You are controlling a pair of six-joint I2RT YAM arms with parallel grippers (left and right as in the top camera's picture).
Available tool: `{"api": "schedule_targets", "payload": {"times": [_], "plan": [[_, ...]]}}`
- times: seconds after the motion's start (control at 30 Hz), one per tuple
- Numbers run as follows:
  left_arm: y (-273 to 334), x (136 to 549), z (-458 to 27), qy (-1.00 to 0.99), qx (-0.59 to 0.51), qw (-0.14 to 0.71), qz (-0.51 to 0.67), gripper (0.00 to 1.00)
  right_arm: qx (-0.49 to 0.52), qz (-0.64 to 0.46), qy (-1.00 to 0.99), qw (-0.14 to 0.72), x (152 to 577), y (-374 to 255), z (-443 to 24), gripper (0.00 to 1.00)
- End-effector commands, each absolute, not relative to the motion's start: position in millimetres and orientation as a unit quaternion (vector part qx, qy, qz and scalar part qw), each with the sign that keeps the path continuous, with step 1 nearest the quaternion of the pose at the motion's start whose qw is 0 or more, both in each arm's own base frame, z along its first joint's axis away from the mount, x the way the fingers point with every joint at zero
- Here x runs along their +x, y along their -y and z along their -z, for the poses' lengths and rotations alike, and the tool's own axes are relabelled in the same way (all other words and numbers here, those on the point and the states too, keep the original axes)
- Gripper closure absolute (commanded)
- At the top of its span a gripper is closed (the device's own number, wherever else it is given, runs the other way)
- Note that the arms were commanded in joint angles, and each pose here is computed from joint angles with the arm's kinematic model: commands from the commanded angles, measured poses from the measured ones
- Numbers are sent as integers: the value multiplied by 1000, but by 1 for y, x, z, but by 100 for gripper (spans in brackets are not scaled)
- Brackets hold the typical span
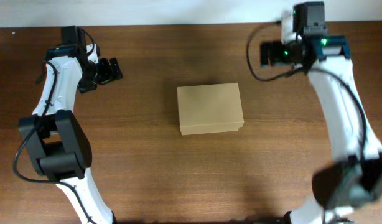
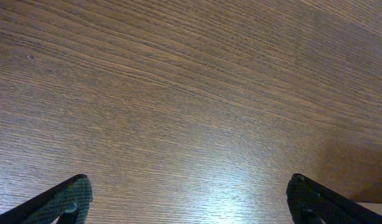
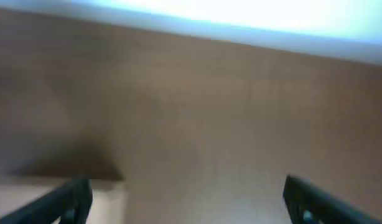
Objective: Pack container
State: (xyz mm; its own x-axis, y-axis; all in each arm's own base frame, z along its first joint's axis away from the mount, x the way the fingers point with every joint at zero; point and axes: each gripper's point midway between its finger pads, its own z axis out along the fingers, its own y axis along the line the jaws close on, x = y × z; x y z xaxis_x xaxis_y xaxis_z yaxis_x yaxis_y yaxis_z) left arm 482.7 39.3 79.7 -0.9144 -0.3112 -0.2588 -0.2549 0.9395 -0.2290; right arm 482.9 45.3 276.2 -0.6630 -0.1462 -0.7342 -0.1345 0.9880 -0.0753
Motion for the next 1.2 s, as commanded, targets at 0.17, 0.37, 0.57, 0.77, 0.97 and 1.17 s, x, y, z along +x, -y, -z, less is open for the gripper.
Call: {"api": "schedule_targets", "payload": {"times": [0.17,0.37,0.57,0.77,0.97,1.17], "plan": [[-41,486,-86,-973,-143,156,92,0,-116,-16,-756,645,394,-77,-406,1],[-41,486,-86,-973,-143,156,92,0,-107,-16,-721,685,316,-55,-379,1],[-41,486,-86,-973,-143,156,92,0,-91,-2,-717,691,267,-35,-323,1],[-41,486,-86,-973,-143,156,92,0,-80,7,-702,707,246,-26,-276,1],[-41,486,-86,-973,-143,156,92,0,-80,7,-700,709,242,-25,-238,1],[-41,486,-86,-973,-143,156,92,0,-80,7,-702,707,241,-25,-218,1]]}}
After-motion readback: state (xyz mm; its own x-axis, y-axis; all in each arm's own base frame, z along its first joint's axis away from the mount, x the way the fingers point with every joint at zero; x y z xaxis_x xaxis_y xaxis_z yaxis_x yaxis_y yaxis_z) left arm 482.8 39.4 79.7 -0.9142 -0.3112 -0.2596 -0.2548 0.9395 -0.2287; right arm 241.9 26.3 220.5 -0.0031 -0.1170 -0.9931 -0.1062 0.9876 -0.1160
